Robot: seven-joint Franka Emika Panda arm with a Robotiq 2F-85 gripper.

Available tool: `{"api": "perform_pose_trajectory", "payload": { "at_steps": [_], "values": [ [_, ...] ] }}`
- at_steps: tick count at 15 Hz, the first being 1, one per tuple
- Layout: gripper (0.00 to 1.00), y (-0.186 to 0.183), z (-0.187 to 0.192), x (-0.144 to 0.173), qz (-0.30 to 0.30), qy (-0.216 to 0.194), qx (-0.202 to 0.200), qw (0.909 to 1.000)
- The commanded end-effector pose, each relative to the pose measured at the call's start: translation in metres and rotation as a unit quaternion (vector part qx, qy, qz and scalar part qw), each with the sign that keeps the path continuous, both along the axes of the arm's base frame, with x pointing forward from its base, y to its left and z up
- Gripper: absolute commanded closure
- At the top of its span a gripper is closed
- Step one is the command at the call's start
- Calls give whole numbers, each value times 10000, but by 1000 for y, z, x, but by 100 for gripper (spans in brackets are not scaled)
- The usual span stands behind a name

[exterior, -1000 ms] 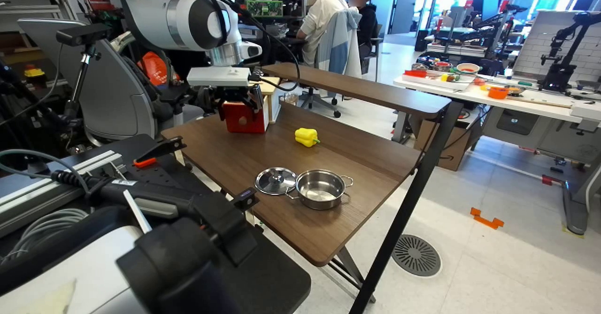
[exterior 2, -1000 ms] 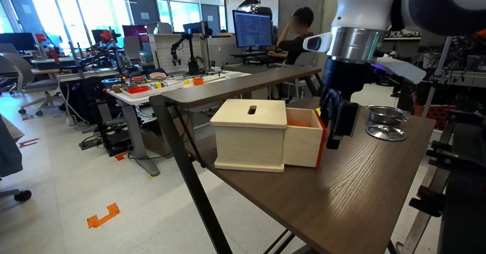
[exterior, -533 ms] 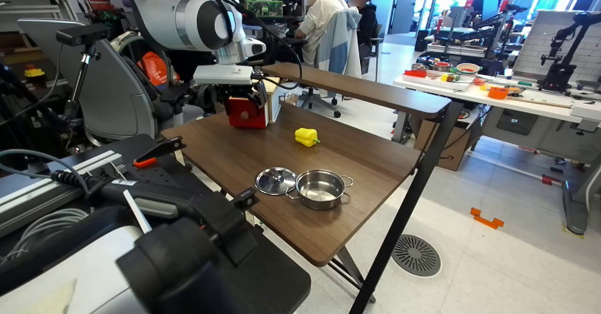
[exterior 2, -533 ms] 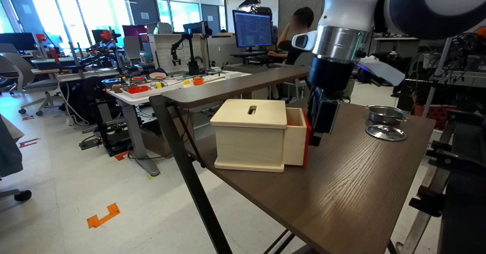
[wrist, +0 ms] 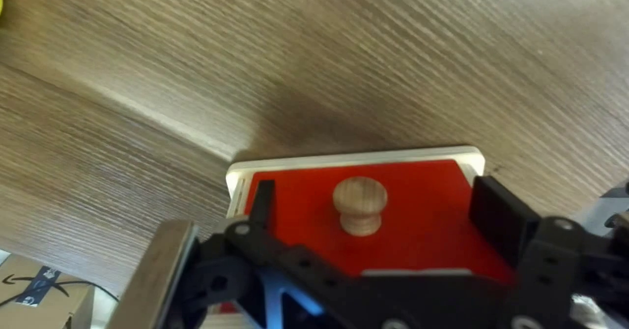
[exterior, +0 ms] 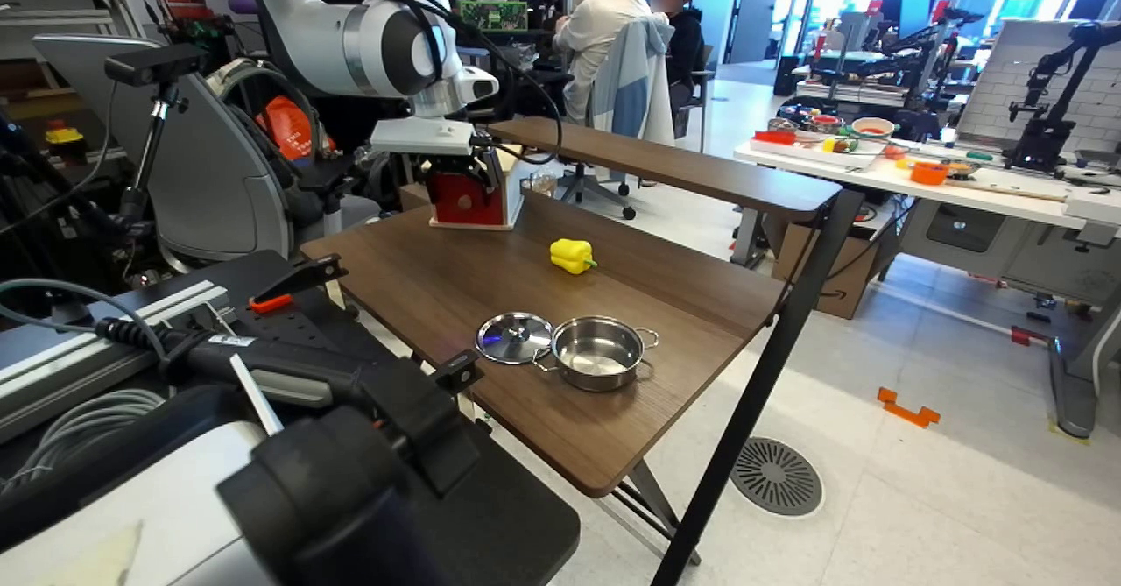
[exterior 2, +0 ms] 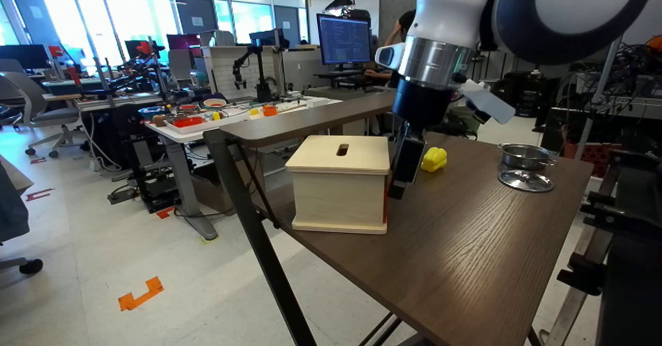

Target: Push closed the drawer

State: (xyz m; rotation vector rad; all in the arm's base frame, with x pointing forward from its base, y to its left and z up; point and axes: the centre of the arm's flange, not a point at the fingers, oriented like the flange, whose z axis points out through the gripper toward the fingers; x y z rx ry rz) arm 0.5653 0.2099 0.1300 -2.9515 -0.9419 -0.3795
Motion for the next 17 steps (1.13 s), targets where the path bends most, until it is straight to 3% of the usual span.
{"api": "perform_pose_trajectory", "payload": {
  "at_steps": [1,7,11,14,15,17],
  "values": [
    [0,11,-2,11,-225,-298,259,9990],
    [0,-9,14,-11,-187,-97,188,9996],
    [0,-30,45,-28,-356,258,9,9990],
    [0,-39,83,-46,-446,535,239,9973],
    [0,-28,43,-26,-458,314,103,9984],
    [0,-29,63,-36,-447,417,167,9980]
  ]
}}
